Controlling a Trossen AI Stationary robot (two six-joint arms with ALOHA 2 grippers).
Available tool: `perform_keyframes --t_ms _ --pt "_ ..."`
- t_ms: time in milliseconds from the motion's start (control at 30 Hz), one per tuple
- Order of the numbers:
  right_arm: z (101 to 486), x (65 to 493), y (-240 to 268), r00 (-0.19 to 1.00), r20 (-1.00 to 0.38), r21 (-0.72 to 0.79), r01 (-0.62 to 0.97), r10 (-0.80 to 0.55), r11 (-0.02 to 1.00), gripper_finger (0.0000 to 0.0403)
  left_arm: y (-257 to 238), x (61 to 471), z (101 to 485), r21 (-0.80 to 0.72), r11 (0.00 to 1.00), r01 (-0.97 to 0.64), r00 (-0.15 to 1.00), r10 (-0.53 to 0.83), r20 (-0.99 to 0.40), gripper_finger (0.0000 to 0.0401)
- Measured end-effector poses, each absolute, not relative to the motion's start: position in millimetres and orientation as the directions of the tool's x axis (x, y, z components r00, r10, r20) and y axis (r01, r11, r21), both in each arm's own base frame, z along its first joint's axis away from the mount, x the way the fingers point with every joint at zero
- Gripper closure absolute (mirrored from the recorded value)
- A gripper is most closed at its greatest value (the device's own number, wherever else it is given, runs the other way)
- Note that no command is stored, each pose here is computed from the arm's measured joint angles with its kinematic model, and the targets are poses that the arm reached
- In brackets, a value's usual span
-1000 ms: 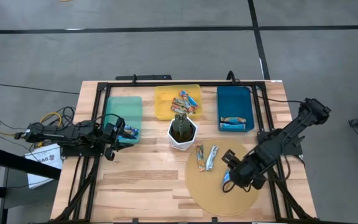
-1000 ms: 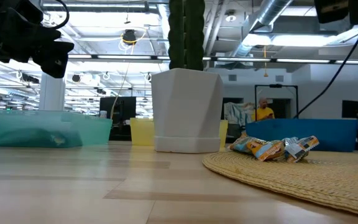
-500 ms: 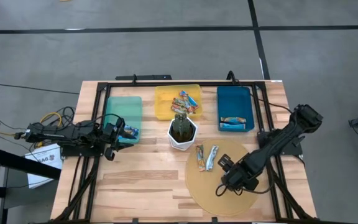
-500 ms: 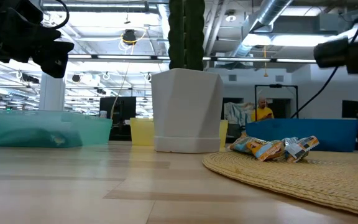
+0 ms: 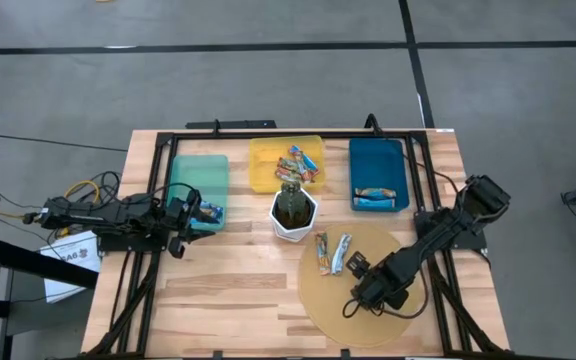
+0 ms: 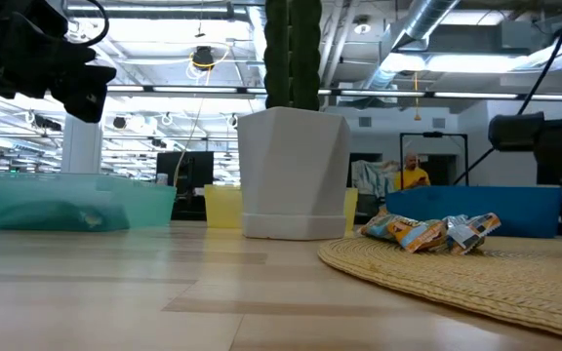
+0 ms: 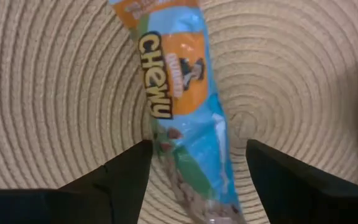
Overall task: Pick and place Granola Bars by type
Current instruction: Put the orange granola bar into the blue bin
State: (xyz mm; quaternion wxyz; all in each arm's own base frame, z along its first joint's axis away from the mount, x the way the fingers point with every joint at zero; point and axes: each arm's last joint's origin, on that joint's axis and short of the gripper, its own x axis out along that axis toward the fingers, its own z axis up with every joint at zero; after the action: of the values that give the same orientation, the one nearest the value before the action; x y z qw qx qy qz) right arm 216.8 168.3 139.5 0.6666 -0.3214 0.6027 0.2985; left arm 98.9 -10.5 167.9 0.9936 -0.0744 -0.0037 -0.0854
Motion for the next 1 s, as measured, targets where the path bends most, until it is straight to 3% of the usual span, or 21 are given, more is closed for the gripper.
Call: perform_keyframes --t_ms 233,700,1000 --pt "133.5 222.3 172.9 0.113 -0.993 -0.069 -0.790 0.034 0.609 0.0166 -10.5 99.1 167.7 -0.148 0.974 0.170 0.985 -0.169 0.017 0.0257" --pt "132.2 222.3 172.7 0.116 -0.993 -0.076 -0.790 0.026 0.609 0.0329 -10.5 99.1 167.6 -0.147 0.974 0.170 0.985 -0.169 0.017 0.0257" --pt "138.0 220.0 169.6 0.123 -0.992 -0.082 -0.768 0.022 0.635 0.0361 -10.6 99.1 167.8 -0.147 0.974 0.170 0.985 -0.169 0.018 0.0257"
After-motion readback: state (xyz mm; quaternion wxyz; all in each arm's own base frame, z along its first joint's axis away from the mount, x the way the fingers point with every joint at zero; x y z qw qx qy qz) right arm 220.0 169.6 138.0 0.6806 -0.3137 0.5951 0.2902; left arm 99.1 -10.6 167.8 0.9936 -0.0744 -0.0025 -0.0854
